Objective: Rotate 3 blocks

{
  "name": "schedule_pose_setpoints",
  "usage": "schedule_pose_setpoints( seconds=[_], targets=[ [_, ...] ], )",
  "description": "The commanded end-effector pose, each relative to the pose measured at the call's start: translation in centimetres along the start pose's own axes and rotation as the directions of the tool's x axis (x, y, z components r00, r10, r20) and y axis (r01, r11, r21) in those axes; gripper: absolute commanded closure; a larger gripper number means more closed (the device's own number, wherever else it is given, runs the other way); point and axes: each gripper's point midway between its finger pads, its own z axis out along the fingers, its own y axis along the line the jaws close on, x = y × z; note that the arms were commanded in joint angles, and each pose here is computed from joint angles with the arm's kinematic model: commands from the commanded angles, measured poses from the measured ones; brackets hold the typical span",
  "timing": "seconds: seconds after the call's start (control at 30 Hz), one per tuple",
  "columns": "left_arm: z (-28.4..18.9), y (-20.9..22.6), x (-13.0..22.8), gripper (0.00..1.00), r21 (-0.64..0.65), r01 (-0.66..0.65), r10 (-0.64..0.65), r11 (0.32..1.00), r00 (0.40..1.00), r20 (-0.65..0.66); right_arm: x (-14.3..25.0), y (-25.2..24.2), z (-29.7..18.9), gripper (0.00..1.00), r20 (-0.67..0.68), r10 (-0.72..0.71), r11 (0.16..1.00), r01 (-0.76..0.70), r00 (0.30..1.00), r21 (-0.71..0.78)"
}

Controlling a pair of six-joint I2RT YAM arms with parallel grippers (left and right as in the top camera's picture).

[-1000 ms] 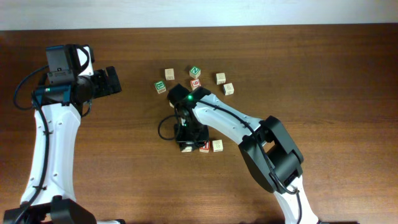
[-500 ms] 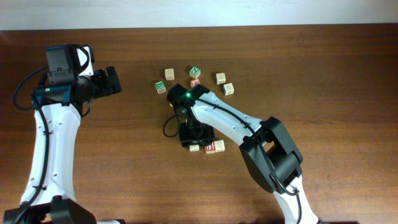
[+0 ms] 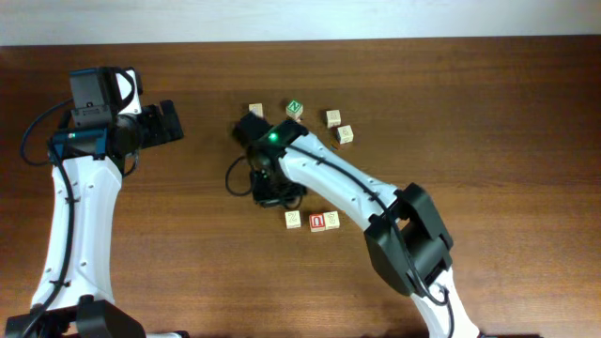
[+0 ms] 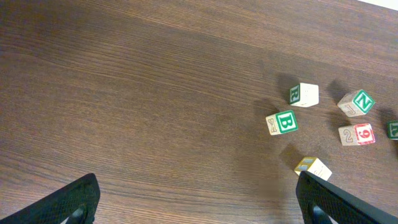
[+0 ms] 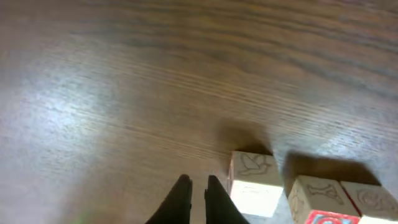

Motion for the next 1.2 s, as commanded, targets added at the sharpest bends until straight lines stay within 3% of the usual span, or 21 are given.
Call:
schedule_pose_setpoints(
  seconds=[0.0,0.53,1.17],
  targets=[
    [-0.2,0.0,-0.7,0.01,0.001,0.009,-0.009,1.000,1.000,0.016,-0.4,-0.2,0.2,0.96,0.076,0.005,0.995,-0.013,0.997,0.103],
    [-0.2,0.0,-0.7,0.01,0.001,0.009,-0.009,1.000,1.000,0.016,1.2,-2.1,4.2,0.96,-0.025,0.039,0.978,-0.033,0.999,0.205],
    [-0.2,0.0,-0.7,0.01,0.001,0.009,-0.009,1.000,1.000,0.016,2.5,-4.0,3.6,0.96,-0.120,0.105,0.973,-0.076,0.987,0.219]
  ],
)
